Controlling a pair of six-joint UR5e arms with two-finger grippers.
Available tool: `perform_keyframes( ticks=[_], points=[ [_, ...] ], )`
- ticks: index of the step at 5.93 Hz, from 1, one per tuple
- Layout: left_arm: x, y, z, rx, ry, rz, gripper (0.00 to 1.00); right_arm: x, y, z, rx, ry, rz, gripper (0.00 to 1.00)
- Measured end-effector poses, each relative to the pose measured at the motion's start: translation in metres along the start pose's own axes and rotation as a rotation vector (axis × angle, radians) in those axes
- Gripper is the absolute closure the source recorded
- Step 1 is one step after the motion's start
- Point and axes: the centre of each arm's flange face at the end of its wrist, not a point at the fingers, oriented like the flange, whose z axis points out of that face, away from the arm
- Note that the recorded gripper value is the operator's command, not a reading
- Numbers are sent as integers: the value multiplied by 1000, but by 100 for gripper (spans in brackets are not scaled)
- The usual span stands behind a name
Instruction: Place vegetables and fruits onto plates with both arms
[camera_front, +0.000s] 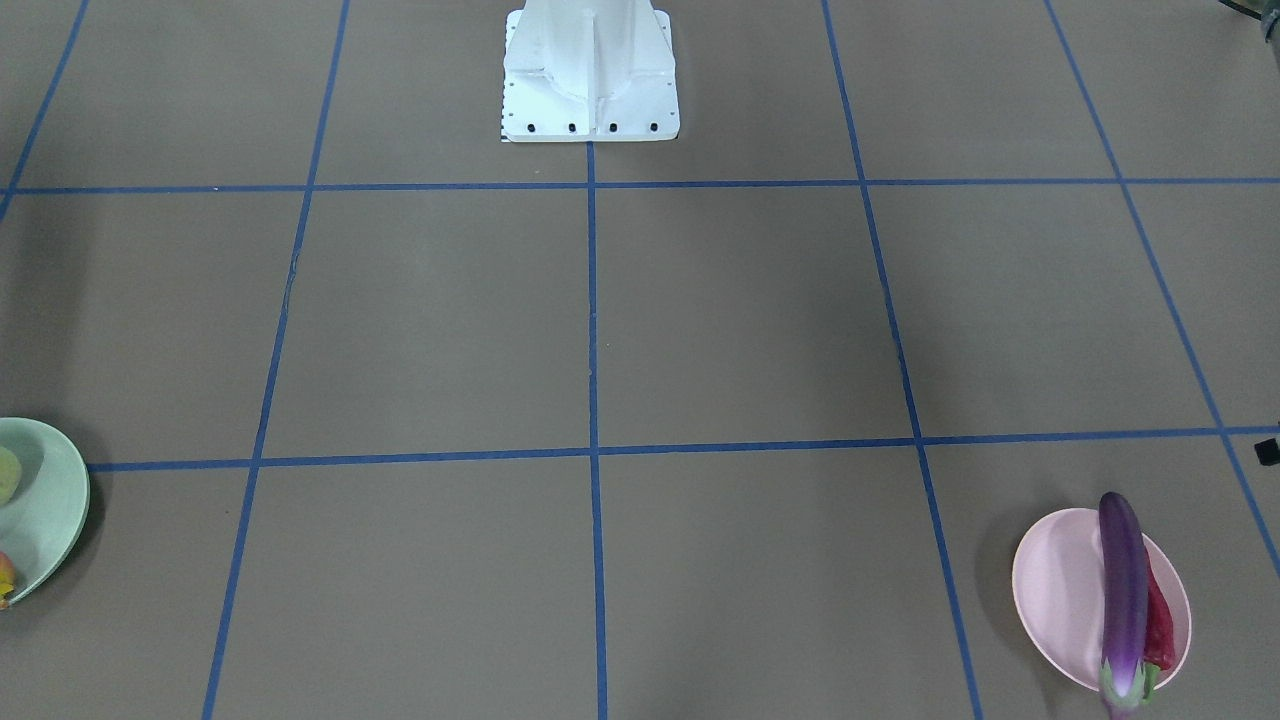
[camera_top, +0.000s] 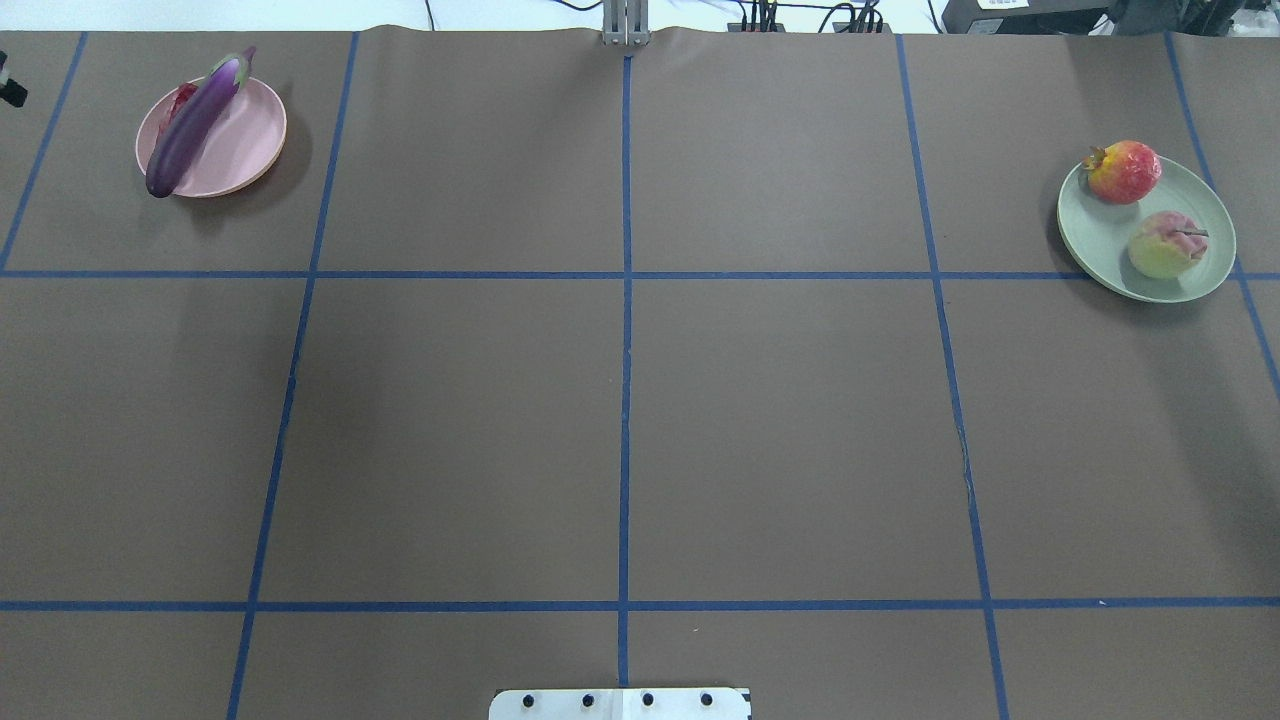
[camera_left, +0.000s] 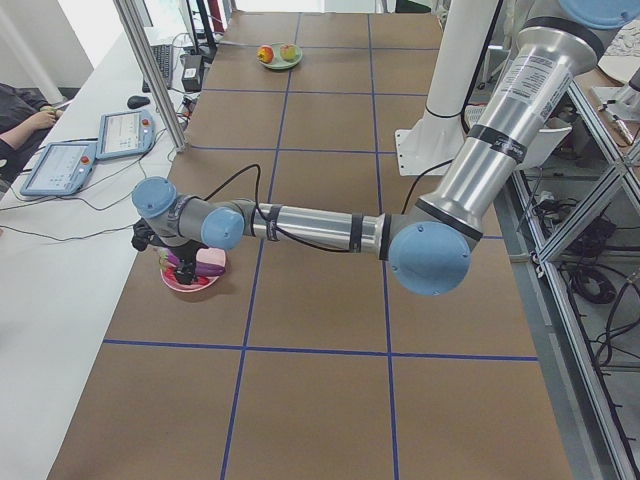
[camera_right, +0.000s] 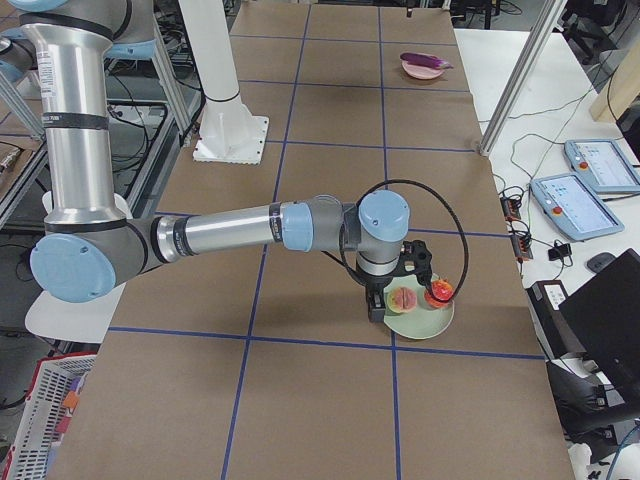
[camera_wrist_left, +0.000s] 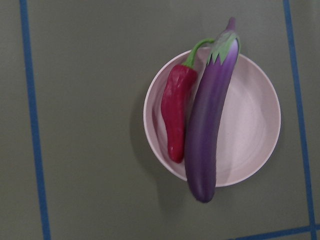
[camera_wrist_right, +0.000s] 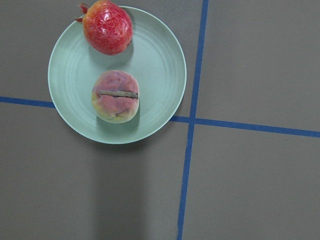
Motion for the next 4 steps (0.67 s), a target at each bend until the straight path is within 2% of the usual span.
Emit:
perform_keyframes(
  ticks=[1,2,3,4],
  points=[
    [-41,48,-4,-18,-17,4,0,0,0,0,0,1,0,0],
    [-71,110,-10,-28,-75,-19,0,0,0,0,0,1,0,0],
    [-79,183,-18,-32,-146,-27,0,0,0,0,1,1,-1,0],
    [-75,253,-28,-36,-181,-34,0,-1,0,-1,2,0,-3,0]
  ],
)
